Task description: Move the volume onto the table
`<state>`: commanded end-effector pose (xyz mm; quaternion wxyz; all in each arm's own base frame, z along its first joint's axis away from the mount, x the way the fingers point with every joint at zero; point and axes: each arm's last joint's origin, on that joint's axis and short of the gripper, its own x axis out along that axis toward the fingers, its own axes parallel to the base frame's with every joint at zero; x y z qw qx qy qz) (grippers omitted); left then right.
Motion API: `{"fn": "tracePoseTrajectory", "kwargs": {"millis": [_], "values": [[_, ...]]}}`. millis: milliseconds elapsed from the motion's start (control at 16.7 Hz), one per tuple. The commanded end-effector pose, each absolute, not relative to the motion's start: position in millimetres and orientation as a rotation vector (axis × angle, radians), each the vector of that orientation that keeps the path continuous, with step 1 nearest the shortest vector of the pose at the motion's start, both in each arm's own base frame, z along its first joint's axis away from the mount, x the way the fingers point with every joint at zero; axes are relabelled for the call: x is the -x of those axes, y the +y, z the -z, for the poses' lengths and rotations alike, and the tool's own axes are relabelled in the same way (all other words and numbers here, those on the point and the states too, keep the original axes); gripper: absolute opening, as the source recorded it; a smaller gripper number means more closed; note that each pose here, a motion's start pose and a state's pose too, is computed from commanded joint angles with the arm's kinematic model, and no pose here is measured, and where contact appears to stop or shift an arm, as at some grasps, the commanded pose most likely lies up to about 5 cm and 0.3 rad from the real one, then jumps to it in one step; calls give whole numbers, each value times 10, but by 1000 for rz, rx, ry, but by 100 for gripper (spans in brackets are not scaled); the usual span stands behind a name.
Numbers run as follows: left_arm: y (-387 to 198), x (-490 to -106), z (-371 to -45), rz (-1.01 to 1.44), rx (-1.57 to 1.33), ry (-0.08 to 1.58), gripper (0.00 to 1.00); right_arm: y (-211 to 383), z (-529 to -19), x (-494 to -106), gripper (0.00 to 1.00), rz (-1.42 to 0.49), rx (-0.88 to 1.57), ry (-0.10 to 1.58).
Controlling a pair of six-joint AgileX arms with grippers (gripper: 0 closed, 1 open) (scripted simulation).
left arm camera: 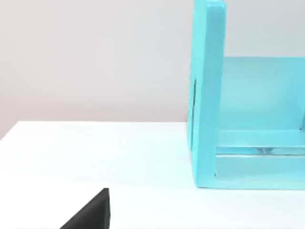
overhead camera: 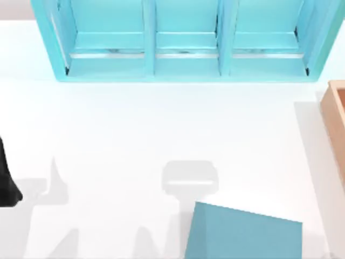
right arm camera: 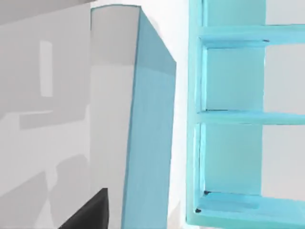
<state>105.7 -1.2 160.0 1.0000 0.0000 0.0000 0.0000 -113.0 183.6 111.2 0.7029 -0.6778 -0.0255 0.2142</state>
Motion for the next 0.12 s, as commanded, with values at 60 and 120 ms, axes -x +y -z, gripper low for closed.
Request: {"fn": "tracePoseTrajectory", "kwargs": {"millis": [60,120], "values": [[-12,-1057,-1600,0,0,0,100,1834,-1114,1135,100,-476,1508,-59],[-12,-1057,-1600,0,0,0,100,1834,-1114,1135,100,-476,1508,-59]]}}
